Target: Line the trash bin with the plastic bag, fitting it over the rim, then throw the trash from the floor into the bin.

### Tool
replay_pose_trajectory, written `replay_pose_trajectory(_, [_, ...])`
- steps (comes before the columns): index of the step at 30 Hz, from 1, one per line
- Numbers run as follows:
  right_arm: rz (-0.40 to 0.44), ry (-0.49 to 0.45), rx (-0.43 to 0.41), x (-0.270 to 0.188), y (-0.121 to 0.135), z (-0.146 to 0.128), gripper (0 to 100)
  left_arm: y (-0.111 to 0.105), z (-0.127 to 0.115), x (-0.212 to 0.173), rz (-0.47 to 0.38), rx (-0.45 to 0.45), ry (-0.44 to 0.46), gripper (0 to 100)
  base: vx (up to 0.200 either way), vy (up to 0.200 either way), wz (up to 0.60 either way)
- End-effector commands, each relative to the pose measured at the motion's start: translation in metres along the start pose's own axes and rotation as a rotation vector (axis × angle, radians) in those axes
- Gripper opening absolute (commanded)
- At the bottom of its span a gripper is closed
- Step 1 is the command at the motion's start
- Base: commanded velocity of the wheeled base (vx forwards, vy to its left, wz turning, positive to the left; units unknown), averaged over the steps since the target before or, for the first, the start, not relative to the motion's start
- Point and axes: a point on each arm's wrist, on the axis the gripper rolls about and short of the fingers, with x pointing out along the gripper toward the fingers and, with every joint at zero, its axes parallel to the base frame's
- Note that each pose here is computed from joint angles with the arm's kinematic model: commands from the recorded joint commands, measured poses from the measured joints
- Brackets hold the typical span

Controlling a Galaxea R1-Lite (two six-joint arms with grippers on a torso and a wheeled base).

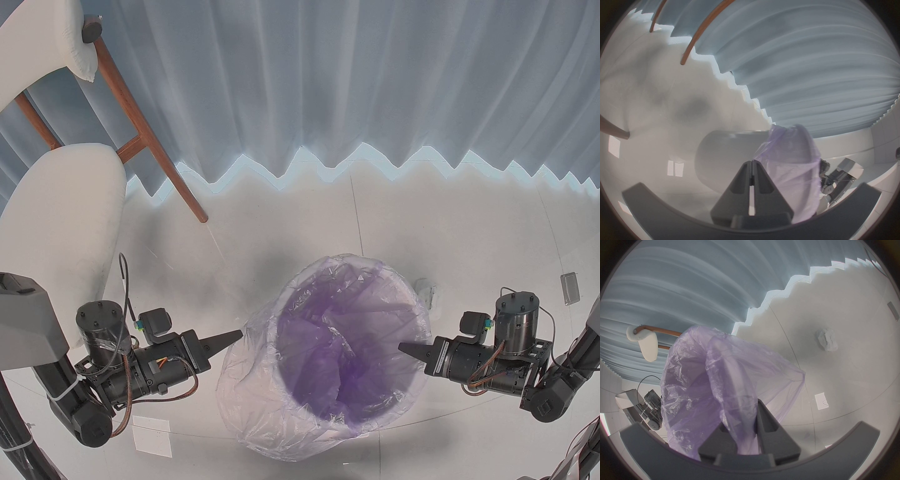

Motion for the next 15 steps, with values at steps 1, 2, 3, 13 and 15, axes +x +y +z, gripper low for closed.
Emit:
replay_pose_trajectory(1, [0.01, -0.009, -0.002, -0.0049, 0.002, 0.0011, 0, 0.0165, -0.0059, 0.0065, 0.076, -0.022, -0.001, 0, 0.0, 0.0, 0.0])
replay_pose_trajectory(2, [0.014, -0.01, -0.004, -0.0058, 0.0028, 0.0011, 0, 0.0186, -0.007, 0.0068, 0.088, -0.026, -0.001, 0, 0.0, 0.0, 0.0])
replay_pose_trajectory(3, [0.021, -0.012, -0.003, -0.0071, 0.0036, 0.0017, 0, 0.0205, -0.0082, 0.0072, 0.101, -0.03, -0.002, 0, 0.0, 0.0, 0.0])
replay_pose_trajectory(13, [0.052, -0.029, 0.024, -0.0085, 0.0049, 0.003, 0, 0.0253, -0.0025, 0.0025, 0.126, -0.041, -0.032, 0, 0.0, 0.0, 0.0])
replay_pose_trajectory(15, [0.049, -0.028, 0.024, -0.0075, 0.0044, 0.0027, 0, 0.0239, -0.0014, 0.0022, 0.121, -0.035, -0.037, 0, 0.0, 0.0, 0.0])
